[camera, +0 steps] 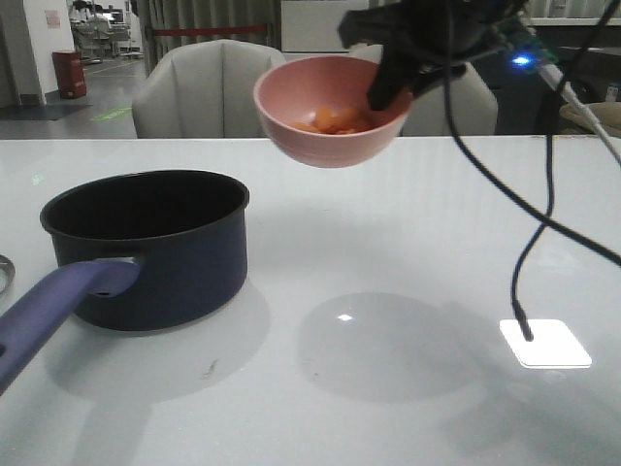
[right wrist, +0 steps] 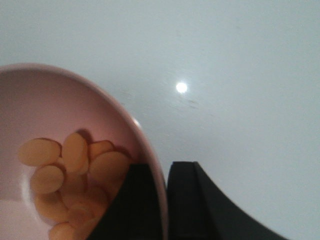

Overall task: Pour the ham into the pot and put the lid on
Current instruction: 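Carry the pink bowl over the pot with the right gripper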

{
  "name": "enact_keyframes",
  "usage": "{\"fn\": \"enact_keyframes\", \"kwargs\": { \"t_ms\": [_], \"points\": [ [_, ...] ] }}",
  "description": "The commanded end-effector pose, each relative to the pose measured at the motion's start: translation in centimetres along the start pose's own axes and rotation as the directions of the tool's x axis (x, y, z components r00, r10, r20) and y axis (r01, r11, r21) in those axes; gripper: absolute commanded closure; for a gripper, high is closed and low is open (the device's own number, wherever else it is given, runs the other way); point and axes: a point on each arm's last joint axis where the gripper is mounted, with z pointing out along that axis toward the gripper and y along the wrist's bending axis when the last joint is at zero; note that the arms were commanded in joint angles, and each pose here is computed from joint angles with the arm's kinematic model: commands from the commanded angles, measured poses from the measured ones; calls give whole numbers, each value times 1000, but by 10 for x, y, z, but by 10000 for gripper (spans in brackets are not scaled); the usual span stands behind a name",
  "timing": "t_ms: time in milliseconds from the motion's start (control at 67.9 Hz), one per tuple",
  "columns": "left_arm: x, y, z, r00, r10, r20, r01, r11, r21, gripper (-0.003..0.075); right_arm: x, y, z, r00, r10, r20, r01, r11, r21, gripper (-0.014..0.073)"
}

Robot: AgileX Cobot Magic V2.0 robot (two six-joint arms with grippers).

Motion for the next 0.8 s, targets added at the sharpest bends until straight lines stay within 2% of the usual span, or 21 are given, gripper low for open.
{"fn": "enact_keyframes", "kwargs": {
  "t_ms": [0, 44, 147, 162, 265, 309, 324, 339, 353, 368, 383, 398, 412, 442, 501, 545, 574, 619, 663, 692, 781],
  "points": [
    [-15, -1, -2, 996, -8, 94, 7, 1000, 12, 276, -38, 31, -21, 979, -58, 196, 67, 997, -43, 459],
    [-15, -1, -2, 996, -8, 94, 7, 1000, 12, 276, -45, 45, -19, 965, -69, 253, 87, 995, -58, 459],
    [-15, -1, -2, 996, -8, 94, 7, 1000, 12, 276, -51, 55, -16, 934, -71, 351, 96, 994, -56, 459],
    [-15, -1, -2, 996, -8, 94, 7, 1000, 12, 276, -54, 57, -16, 917, -68, 393, 95, 994, -50, 459],
    [-15, -1, -2, 996, -8, 94, 7, 1000, 12, 276, -57, 60, -13, 872, -63, 485, 91, 995, -34, 459],
    [-15, -1, -2, 996, -8, 94, 7, 1000, 12, 276, -58, 61, -10, 832, -59, 551, 83, 996, -19, 459],
    [-15, -1, -2, 996, -8, 94, 7, 1000, 12, 276, -57, 62, -10, 833, -59, 550, 84, 996, -19, 459],
    [-15, -1, -2, 996, -8, 94, 7, 1000, 12, 276, -56, 61, -8, 811, -58, 582, 78, 997, -9, 459],
    [-15, -1, -2, 996, -8, 94, 7, 1000, 12, 276, -56, 61, -8, 811, -58, 582, 78, 997, -9, 459],
    [-15, -1, -2, 996, -8, 94, 7, 1000, 12, 276, -56, 61, -7, 783, -58, 619, 73, 997, 1, 459],
    [-15, -1, -2, 996, -8, 94, 7, 1000, 12, 276, -55, 62, -7, 786, -59, 616, 74, 997, 0, 459],
    [-15, -1, -2, 996, -8, 94, 7, 1000, 12, 276, -55, 62, -6, 756, -60, 651, 70, 997, 10, 459],
    [-15, -1, -2, 996, -8, 94, 7, 1000, 12, 276, -52, 62, -5, 753, -63, 655, 71, 997, 14, 459],
    [-15, -1, -2, 996, -8, 94, 7, 1000, 12, 276, -51, 63, -5, 712, -66, 699, 66, 997, 26, 459],
    [-15, -1, -2, 996, -8, 94, 7, 1000, 12, 276, -41, 65, 0, 664, -92, 742, 83, 995, 50, 459],
    [-15, -1, -2, 996, -8, 94, 7, 1000, 12, 276, -37, 68, -1, 589, -118, 799, 98, 992, 74, 459],
    [-15, -1, -2, 996, -8, 94, 7, 1000, 12, 276, -30, 71, 3, 569, -146, 809, 129, 988, 87, 459],
    [-15, -1, -2, 996, -8, 94, 7, 1000, 12, 276, -25, 75, 3, 496, -177, 850, 155, 981, 113, 459],
    [-15, -1, -2, 996, -8, 94, 7, 1000, 12, 276, -16, 77, 8, 460, -217, 861, 191, 971, 142, 459],
    [-15, -1, -2, 996, -8, 94, 7, 1000, 12, 276, -13, 79, 8, 418, -240, 876, 202, 965, 168, 459],
    [-15, -1, -2, 996, -8, 94, 7, 1000, 12, 276, -1, 82, 18, 375, -317, 871, 235, 942, 242, 459]
  ]
}}
